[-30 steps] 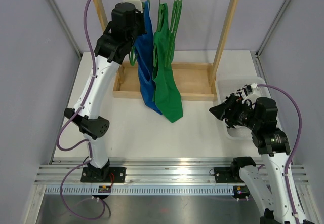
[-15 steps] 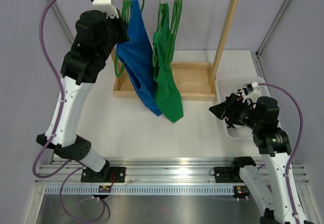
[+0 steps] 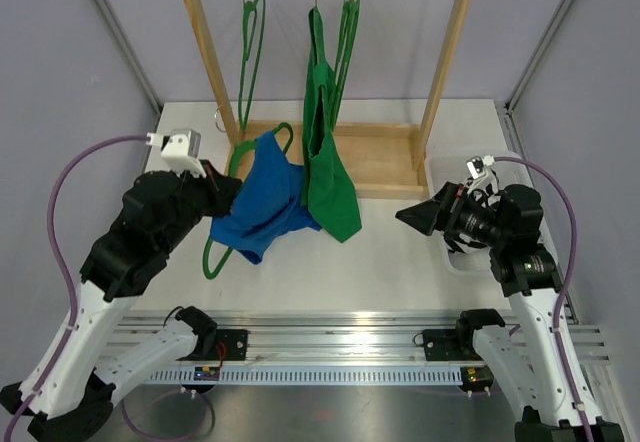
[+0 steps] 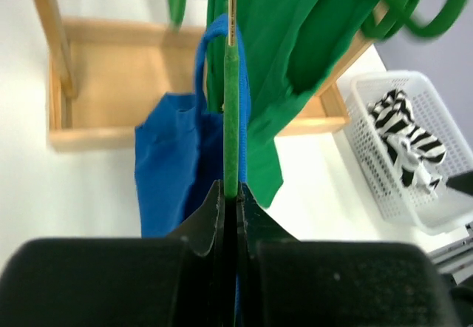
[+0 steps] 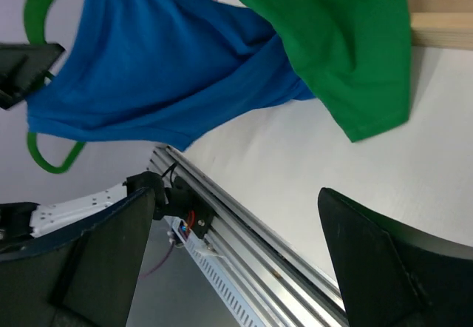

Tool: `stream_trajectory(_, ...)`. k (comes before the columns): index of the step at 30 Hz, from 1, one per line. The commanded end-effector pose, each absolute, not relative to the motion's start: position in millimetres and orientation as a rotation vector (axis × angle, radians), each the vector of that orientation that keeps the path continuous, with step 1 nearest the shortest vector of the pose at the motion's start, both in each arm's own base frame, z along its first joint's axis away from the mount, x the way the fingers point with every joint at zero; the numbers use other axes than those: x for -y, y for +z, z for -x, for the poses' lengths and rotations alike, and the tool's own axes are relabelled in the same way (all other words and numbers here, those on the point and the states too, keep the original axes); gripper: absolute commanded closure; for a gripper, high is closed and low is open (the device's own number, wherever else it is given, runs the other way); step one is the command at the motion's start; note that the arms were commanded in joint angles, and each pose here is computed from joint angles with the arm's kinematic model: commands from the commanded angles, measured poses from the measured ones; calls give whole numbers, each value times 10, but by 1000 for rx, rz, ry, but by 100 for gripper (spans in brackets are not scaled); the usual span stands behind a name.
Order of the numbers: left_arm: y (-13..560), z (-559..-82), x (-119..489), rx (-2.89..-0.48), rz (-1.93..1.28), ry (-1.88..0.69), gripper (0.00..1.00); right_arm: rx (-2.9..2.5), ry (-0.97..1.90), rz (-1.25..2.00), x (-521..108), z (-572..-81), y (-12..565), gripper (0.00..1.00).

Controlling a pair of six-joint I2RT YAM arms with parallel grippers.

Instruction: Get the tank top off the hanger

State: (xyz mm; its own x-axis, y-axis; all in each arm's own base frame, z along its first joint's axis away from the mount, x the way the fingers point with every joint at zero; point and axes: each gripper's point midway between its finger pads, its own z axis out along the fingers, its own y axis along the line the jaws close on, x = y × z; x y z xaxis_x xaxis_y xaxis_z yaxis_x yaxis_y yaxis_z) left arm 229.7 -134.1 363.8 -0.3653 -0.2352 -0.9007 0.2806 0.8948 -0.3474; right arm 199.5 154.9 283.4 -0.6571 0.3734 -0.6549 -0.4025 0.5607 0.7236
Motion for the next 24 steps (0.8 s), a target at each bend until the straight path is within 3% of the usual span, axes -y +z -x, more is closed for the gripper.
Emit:
stream_trajectory(1,3335,-2111,1317,-1909,-8,-591,100,-1948,1363,42,-1719,-1999,2783,0)
stream_trajectory(5,2691,-1822,1279,-2075,-40,-601,100,-1962,1404,19,-1889,-2058,2531,2)
stream_trajectory(11,2224,-1355,1783,-2120,-177,-1040,100,-2016,1360,89,-2491,-2043,2250,4)
stream_trajectory(19,2107,-1346,1918,-2068,-123,-1179,100,-2082,1221,112,-3109,-2171,2005,4)
stream_trajectory(24,2095,-1357,1963,-2056,-138,-1203,100,-2100,1159,146,-3444,-2229,1956,14)
